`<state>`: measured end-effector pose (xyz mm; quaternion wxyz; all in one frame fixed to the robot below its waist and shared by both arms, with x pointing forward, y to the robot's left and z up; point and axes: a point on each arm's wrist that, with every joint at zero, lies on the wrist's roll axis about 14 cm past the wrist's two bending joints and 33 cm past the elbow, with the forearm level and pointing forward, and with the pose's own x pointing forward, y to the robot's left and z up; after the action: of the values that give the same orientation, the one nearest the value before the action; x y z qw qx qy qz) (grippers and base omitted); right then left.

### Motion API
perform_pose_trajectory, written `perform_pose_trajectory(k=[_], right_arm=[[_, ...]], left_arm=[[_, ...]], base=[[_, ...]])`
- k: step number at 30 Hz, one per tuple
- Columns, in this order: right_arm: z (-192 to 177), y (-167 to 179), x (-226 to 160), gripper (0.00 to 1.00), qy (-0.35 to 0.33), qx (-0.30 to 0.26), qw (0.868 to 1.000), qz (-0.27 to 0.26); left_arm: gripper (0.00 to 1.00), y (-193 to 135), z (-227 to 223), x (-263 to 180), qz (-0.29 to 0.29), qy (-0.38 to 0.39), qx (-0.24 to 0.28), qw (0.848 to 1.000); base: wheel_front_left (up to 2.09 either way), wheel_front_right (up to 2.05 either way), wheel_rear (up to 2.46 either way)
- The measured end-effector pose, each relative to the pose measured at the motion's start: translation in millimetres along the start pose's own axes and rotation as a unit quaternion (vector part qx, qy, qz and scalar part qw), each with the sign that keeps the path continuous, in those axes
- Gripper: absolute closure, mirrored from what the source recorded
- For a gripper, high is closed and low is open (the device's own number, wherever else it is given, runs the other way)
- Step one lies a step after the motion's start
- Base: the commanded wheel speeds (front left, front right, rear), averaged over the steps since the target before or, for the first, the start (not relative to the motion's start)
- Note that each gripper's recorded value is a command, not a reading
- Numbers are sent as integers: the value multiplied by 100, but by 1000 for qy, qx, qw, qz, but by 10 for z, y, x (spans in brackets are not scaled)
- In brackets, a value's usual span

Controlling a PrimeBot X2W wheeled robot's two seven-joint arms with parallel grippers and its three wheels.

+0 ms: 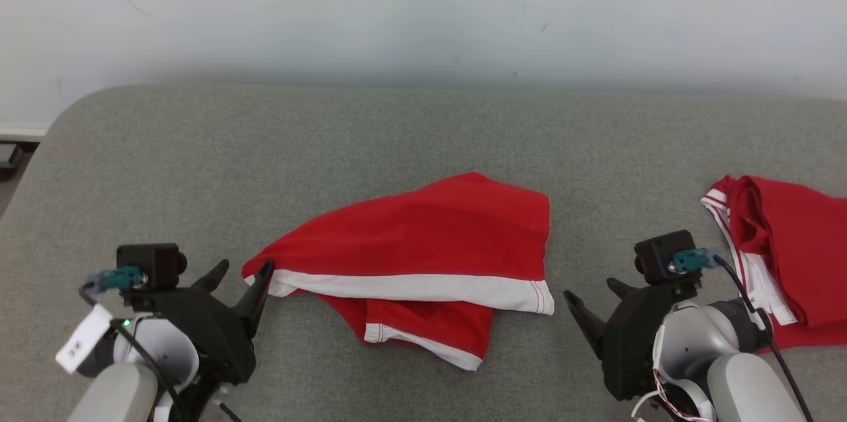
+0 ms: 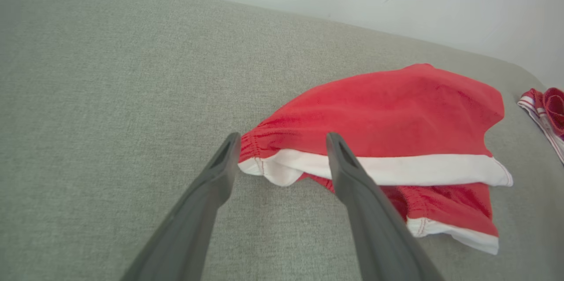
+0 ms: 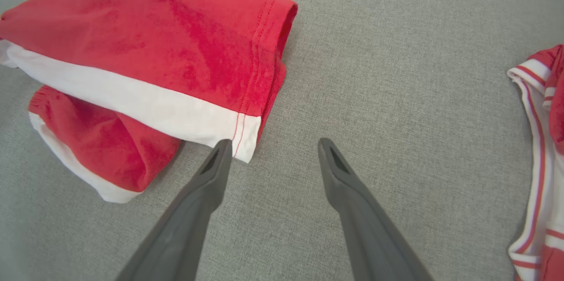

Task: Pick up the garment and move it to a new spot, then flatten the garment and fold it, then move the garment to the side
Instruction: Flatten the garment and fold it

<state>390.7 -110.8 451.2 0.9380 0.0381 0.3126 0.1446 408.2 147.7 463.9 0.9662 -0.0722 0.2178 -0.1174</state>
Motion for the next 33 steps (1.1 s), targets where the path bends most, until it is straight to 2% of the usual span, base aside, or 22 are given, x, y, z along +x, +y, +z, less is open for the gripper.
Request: perform_pose_trajectory(k=[8,15,24,33], right_arm=[[-88,206,210,0,42,-10,998,37],[-200,313,352,0,59,-10,997,58],[-279,274,454,0,69,-7,996,54],[-304,243,615,0,83,0,995,54]], left_arm=[[0,162,-150,202,18,71,-7,997],[0,104,-379,263,1,112,-19,994],[0,145,-486,202,2,115,-30,993],[0,140,-501,281,-14,120,-19,992]], base=[[0,0,0],[0,0,0],[0,0,0],[0,0,0]])
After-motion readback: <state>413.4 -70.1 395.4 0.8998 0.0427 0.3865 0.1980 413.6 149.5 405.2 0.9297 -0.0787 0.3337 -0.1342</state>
